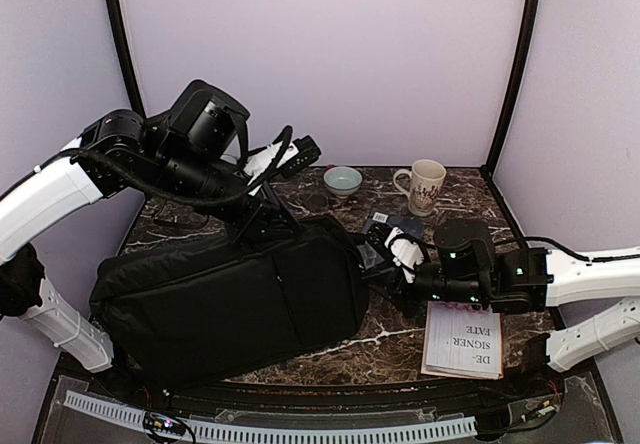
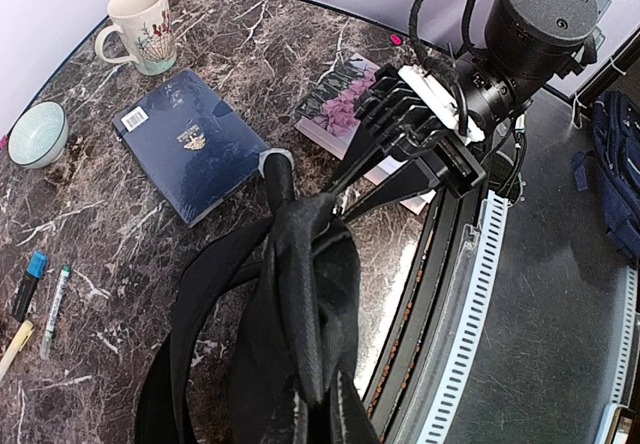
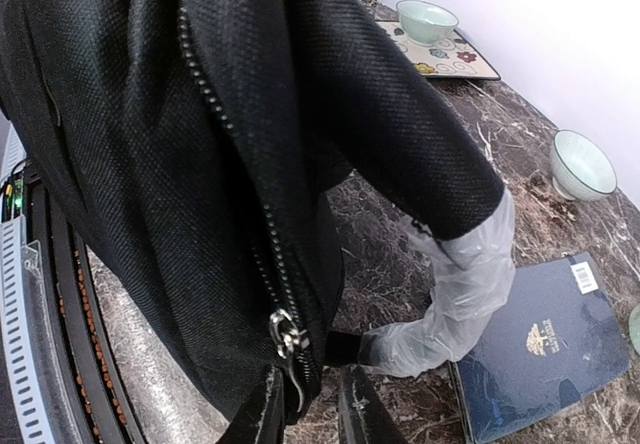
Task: Pack the student bag
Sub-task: Pick up the largest pocket of the bag from the student bag.
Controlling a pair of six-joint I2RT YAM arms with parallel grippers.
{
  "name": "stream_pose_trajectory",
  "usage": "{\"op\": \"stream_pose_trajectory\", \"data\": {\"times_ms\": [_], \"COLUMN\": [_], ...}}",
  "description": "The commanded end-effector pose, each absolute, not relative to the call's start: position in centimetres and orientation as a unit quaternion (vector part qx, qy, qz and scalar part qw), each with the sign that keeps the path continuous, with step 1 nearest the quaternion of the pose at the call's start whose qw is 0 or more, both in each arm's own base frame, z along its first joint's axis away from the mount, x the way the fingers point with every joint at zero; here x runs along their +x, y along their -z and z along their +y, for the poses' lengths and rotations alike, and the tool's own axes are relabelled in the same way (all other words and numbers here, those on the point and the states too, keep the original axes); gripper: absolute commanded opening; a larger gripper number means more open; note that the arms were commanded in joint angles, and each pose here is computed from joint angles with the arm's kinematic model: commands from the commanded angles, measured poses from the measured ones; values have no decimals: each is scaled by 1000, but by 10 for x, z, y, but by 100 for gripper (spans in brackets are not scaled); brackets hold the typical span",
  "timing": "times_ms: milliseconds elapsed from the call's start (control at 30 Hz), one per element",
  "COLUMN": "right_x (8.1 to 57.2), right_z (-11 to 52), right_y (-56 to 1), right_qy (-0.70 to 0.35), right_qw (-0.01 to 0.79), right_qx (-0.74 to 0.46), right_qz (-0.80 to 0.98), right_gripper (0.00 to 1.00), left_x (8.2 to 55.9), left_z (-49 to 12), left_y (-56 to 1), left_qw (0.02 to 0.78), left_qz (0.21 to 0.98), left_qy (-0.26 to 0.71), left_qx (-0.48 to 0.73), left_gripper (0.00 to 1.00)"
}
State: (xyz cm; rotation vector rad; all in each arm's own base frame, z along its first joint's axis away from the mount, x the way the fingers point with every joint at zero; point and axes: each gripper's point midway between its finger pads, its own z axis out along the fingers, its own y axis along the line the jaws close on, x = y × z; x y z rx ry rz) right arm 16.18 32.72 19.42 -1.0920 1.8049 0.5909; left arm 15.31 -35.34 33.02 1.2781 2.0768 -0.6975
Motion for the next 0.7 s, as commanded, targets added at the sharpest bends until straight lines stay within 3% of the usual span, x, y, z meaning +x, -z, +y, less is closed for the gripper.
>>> {"op": "stream_pose_trajectory", "data": {"times_ms": [0, 200, 433, 667], "right_x": [175, 180, 165, 164], "right_z": [325, 318, 333, 332], "right_y": [-207, -212, -215, -220], "right_qy": [-212, -192, -242, -245], "right_qw": [492, 508, 492, 493], "right_qx": [-424, -422, -447, -445], "right_qz": [730, 726, 707, 706], "right_gripper": [20, 16, 13, 0], "left_x": [150, 152, 153, 155], "left_z": [-360, -359, -360, -356], "left_y": [-352, -345, -343, -336], "left_qw": [324, 318, 319, 313], "left_qz": [762, 768, 769, 779], "left_qy": [296, 288, 287, 276], "left_qx": [477, 476, 474, 467], "left_gripper": [0, 0, 0, 0]}}
